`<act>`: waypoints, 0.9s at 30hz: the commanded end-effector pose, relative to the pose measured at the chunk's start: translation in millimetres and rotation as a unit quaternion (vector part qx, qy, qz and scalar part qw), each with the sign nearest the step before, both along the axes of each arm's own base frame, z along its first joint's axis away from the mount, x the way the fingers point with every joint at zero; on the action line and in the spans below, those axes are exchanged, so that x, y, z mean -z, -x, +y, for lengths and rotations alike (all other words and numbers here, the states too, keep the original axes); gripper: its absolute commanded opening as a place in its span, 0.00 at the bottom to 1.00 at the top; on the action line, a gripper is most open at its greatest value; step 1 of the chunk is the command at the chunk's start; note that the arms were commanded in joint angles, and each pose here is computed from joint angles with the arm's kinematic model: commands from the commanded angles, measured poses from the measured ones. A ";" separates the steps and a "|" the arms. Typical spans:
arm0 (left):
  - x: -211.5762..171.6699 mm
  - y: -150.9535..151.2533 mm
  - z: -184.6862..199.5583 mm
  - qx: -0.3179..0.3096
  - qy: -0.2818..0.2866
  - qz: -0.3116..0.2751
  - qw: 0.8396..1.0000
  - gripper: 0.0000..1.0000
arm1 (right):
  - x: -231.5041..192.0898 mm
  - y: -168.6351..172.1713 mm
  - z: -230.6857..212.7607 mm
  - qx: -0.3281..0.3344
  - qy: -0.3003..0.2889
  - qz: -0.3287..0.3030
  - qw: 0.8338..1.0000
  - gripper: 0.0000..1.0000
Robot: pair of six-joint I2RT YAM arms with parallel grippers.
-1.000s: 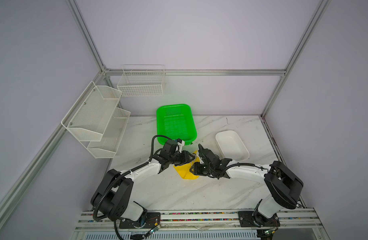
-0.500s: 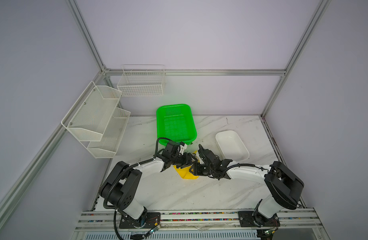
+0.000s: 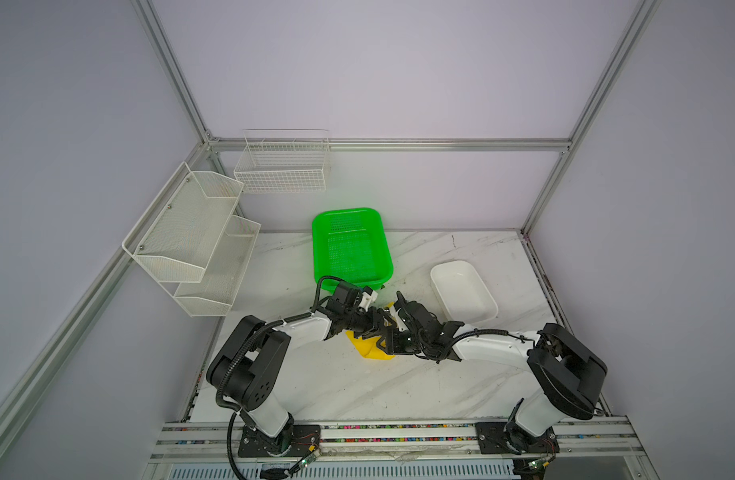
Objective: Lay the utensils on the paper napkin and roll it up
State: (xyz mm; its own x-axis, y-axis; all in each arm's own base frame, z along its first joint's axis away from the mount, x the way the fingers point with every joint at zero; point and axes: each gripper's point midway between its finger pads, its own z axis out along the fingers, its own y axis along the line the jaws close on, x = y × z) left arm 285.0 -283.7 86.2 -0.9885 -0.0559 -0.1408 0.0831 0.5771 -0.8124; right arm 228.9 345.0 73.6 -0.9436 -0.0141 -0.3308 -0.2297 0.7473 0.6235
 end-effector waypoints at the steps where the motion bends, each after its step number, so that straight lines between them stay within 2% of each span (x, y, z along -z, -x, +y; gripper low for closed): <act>1: -24.8 -5.0 -10.3 0.026 0.017 -0.031 0.999 0.57 | -31.3 -9.2 7.0 0.010 -0.044 -0.040 0.998 0.47; 14: -22.5 -2.3 -11.3 0.034 0.019 -0.026 0.999 0.48 | -37.6 -8.9 8.7 0.010 -0.055 -0.043 0.998 0.47; 17: -27.4 -2.0 -11.6 0.037 0.024 -0.035 0.998 0.55 | -38.6 -9.1 9.9 0.008 -0.057 -0.044 0.997 0.47; 27: -44.4 -1.2 -16.3 0.047 0.056 -0.063 0.995 0.63 | -37.4 -10.4 10.0 0.012 -0.057 -0.043 0.997 0.48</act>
State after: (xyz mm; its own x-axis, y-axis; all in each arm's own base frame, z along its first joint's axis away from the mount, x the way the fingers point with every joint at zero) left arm 286.5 -285.8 96.6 -0.9820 -0.0393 -0.1850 0.1325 0.5550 -0.8213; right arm 229.1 347.5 94.2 -0.9306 0.0035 -0.3661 -0.2553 0.7104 0.6559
